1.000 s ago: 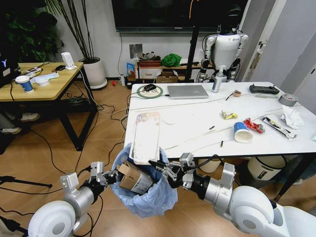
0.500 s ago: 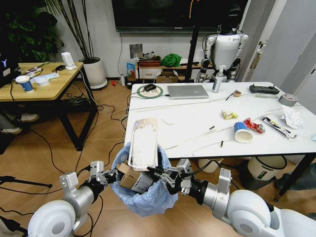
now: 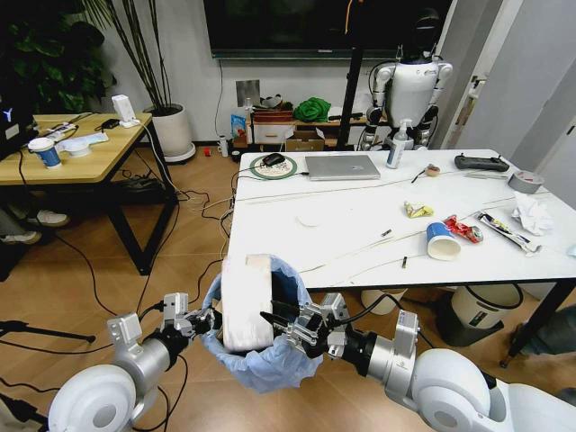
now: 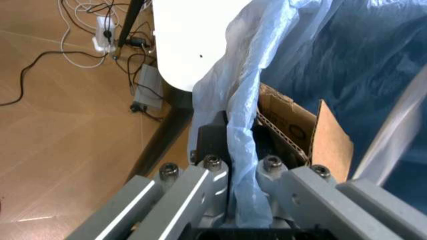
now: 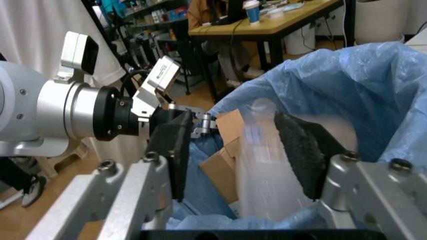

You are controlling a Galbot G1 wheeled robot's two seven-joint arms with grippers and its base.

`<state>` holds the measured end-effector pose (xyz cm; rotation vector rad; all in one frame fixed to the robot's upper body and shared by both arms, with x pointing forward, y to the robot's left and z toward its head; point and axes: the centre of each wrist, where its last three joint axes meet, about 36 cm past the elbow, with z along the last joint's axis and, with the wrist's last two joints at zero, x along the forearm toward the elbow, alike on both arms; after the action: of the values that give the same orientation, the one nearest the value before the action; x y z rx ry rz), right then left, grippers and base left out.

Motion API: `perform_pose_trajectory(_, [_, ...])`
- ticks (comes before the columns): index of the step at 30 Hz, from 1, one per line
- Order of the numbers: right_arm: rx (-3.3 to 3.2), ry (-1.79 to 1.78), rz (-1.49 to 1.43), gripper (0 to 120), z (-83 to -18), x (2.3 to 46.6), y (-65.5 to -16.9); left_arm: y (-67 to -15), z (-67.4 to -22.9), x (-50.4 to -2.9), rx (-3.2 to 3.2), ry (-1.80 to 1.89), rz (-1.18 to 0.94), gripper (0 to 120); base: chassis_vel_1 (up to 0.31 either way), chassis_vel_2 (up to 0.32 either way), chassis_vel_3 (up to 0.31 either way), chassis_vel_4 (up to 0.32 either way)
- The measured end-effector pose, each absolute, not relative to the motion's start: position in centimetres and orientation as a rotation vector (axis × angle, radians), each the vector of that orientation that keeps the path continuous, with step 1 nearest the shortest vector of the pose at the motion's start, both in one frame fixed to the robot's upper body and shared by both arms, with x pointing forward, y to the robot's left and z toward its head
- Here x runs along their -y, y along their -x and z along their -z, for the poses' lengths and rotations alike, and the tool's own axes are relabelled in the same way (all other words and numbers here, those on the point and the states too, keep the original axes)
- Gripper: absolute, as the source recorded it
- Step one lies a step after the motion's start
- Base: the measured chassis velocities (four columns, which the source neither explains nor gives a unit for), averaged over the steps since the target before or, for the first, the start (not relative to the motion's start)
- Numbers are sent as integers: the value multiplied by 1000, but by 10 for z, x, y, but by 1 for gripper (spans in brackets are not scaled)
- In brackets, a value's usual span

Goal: Pick up the trash bin and place the trash from the table into it.

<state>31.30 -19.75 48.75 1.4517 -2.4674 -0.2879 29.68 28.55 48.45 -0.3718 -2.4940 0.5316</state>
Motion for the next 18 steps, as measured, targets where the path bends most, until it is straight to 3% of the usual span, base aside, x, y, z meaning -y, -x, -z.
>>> perform_pose_trajectory(4, [2474, -1453, 287, 59, -489, 198, -314, -297, -484, -285, 2493, 372, -534, 0, 0, 0, 0, 0])
perform_pose_trajectory(18, [2669, -1358, 390, 66, -536, 217, -346, -280, -478, -278, 2441, 381, -542, 0, 0, 0, 0, 0])
